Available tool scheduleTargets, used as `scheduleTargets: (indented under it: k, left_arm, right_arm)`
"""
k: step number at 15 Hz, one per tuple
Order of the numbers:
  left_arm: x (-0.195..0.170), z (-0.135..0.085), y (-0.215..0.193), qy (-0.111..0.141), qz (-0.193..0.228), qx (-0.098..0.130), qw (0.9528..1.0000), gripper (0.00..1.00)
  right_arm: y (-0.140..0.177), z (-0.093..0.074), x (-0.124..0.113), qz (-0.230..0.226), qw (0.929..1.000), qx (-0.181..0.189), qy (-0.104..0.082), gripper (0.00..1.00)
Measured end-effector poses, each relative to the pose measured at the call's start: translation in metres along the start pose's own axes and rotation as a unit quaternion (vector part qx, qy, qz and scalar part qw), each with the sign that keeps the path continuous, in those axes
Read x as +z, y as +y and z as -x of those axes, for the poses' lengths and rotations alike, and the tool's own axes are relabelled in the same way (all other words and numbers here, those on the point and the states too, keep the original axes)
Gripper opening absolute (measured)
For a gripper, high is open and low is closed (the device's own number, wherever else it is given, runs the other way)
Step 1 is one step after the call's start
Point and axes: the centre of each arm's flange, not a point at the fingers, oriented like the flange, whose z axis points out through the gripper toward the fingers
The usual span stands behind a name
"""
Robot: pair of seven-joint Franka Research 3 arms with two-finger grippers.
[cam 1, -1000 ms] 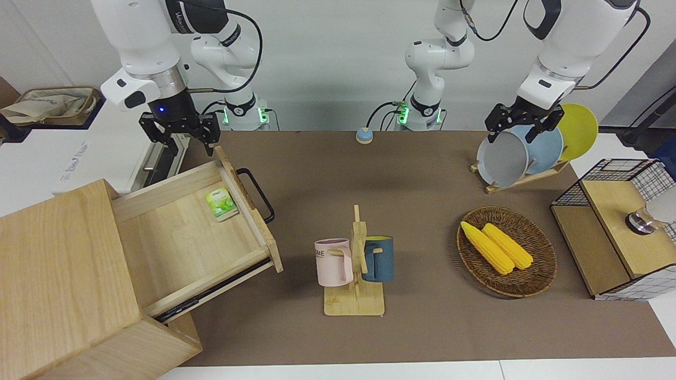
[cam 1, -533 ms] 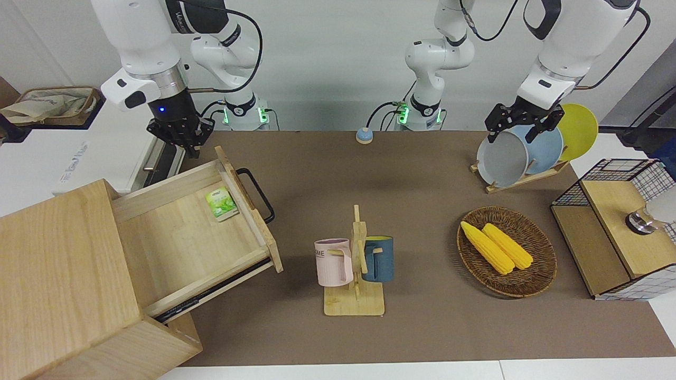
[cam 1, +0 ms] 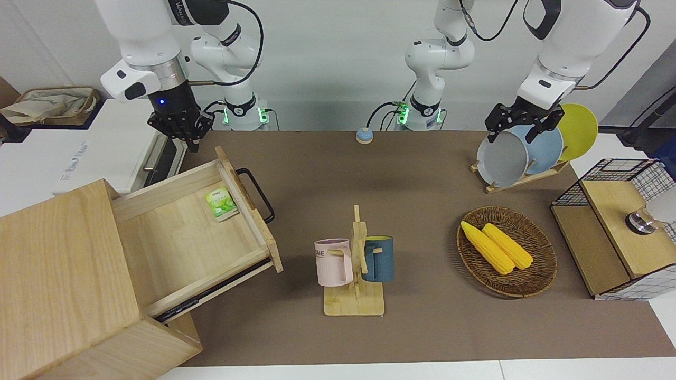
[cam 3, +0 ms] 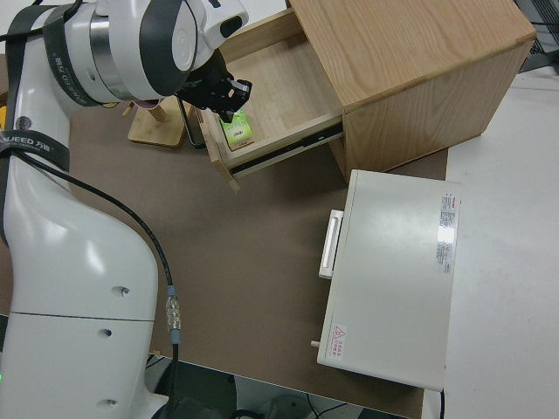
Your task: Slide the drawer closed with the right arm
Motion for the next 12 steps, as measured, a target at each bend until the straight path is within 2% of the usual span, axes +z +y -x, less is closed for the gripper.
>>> scheduleTargets:
  k: [3,7,9,12]
  left_arm:
    - [0.000,0.000,0.000,0.000,0.000,0.000,1.0000,1.00]
    - [0.000,0.000,0.000,0.000,0.000,0.000,1.0000,1.00]
    - [0.000,0.000,0.000,0.000,0.000,0.000,1.0000,1.00]
    - [0.000,0.000,0.000,0.000,0.000,0.000,1.0000,1.00]
  right_arm:
    - [-0.025,0.012,-0.013,0.000,0.9997,0.026,0.003,0.01]
    - [-0.071,0.023,-0.016,-0.002,0.9969,0.079,0.004,0.01]
    - [-0.100,0.032,-0.017,-0.003,0.9929,0.119,0.005,0.01]
    - [-0.142,0.040,-0.013,-0.012,0.9829,0.183,0.012,0.01]
